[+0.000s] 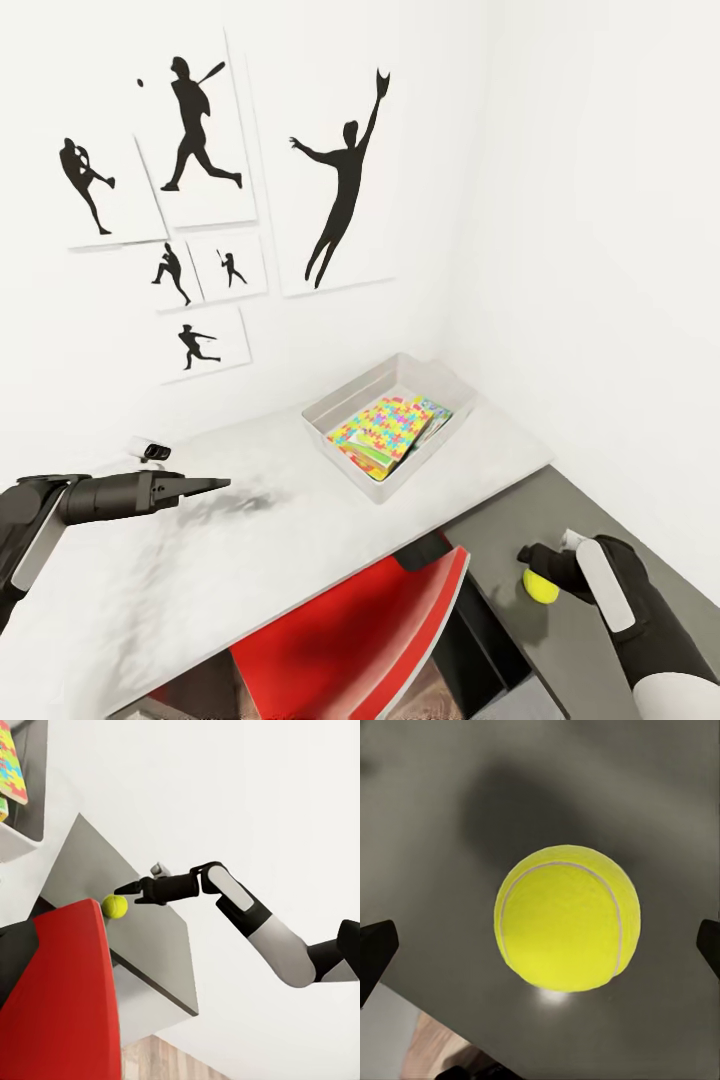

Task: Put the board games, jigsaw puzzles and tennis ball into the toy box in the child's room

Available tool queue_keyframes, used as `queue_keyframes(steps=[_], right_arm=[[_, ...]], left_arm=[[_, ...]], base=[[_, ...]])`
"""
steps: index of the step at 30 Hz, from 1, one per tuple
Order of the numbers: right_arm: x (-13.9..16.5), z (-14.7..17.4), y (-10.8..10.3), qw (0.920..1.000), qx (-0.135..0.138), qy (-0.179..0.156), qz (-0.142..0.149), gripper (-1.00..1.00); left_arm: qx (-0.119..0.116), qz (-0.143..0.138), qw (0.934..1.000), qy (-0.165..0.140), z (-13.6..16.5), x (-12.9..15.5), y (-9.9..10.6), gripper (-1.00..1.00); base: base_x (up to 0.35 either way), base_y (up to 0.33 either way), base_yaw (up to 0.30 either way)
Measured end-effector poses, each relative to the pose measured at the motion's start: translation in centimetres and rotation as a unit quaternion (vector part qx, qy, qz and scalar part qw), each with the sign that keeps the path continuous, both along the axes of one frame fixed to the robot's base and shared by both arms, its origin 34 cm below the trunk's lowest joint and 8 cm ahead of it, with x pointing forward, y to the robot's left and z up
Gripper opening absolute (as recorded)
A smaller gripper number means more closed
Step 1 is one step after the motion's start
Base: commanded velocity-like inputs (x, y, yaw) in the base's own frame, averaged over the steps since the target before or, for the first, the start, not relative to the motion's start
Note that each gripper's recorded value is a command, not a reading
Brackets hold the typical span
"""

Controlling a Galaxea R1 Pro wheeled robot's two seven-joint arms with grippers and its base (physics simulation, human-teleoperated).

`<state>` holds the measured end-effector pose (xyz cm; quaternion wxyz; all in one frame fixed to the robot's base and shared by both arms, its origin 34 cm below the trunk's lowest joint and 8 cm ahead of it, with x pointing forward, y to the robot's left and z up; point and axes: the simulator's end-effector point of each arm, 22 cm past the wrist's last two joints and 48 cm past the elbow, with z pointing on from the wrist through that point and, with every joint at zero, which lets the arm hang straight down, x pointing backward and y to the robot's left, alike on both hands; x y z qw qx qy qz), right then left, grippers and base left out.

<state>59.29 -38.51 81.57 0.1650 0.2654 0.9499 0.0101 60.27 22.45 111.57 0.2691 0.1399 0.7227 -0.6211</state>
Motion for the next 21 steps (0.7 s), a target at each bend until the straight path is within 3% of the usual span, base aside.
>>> queue_keyframes(steps=[21], right_arm=[[-0.67,-0.69,-0.73,0.9999,-0.004,0.011,-0.004,1.00]], left_arm=[[0.000,0.000,1.0000,0.002,-0.24,0.05,0.01,1.00]], base=[[0.000,0.000,0.000]])
